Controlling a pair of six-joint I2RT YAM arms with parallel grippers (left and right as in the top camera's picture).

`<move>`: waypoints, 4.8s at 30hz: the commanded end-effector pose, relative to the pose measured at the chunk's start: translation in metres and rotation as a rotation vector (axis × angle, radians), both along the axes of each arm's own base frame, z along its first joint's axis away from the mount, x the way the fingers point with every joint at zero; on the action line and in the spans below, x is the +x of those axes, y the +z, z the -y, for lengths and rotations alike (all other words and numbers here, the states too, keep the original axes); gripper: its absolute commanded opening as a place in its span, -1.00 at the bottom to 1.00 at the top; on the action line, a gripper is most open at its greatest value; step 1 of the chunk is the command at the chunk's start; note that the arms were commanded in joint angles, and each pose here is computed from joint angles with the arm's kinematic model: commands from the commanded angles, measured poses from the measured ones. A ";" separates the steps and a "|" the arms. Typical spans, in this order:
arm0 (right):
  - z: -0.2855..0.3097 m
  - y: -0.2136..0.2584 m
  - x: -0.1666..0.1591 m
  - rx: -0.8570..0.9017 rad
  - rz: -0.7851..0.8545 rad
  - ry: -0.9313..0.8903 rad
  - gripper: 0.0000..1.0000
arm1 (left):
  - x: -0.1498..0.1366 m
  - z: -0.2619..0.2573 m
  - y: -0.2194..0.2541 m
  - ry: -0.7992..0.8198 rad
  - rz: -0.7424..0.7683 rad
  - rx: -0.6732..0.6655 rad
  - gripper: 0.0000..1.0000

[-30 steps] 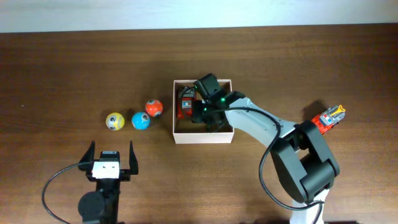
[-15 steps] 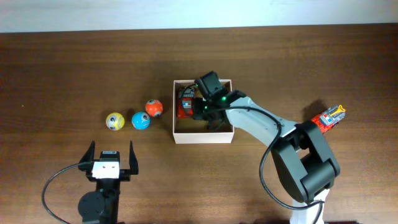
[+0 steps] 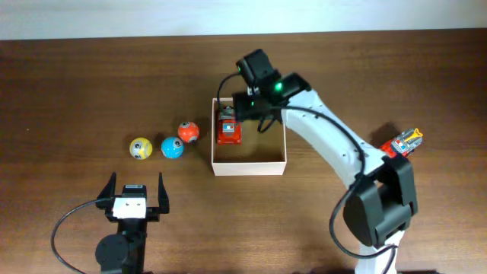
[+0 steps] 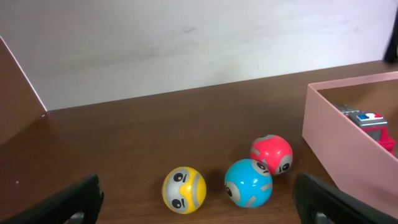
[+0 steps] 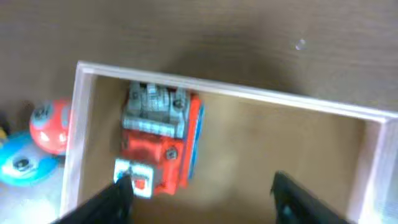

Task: Pack container
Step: 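Raise the right gripper and move it right to the second truck, then lower the right gripper and grasp the truck with yellow crane arm, then lift the yellow-crane truck and carry it left into the box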

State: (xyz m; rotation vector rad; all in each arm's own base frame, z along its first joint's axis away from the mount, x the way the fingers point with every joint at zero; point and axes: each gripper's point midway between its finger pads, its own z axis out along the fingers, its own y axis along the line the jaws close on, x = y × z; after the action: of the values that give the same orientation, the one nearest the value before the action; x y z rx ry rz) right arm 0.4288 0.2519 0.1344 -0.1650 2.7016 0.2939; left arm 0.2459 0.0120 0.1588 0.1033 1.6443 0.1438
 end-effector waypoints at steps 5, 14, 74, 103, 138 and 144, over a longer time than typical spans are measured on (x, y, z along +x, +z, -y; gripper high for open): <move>0.079 0.077 0.033 -0.106 0.092 -0.159 0.96 | 0.000 0.002 -0.001 -0.012 0.002 0.012 0.99; 0.198 0.074 0.036 -0.138 -0.025 -0.376 0.98 | 0.000 0.002 -0.001 -0.012 0.002 0.012 0.98; 0.409 -0.119 -0.070 -0.081 -0.368 -1.137 0.84 | 0.000 0.001 -0.001 -0.009 0.000 0.012 0.99; 0.382 -0.112 -0.038 0.059 -0.306 -0.830 0.13 | 0.000 0.001 -0.001 -0.009 0.000 0.012 0.98; 0.140 0.038 -0.005 1.019 -0.026 0.265 0.15 | 0.000 0.001 -0.001 -0.009 0.000 0.012 0.98; 0.096 0.056 -0.014 1.014 -0.021 0.398 0.15 | 0.000 0.001 -0.001 -0.009 0.000 0.012 0.98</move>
State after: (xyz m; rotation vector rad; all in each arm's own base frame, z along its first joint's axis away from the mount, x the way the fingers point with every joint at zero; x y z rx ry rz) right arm 0.4189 0.1325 0.1500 -0.2131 2.3042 1.6442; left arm 0.2459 0.0120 0.1587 0.1033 1.6447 0.1438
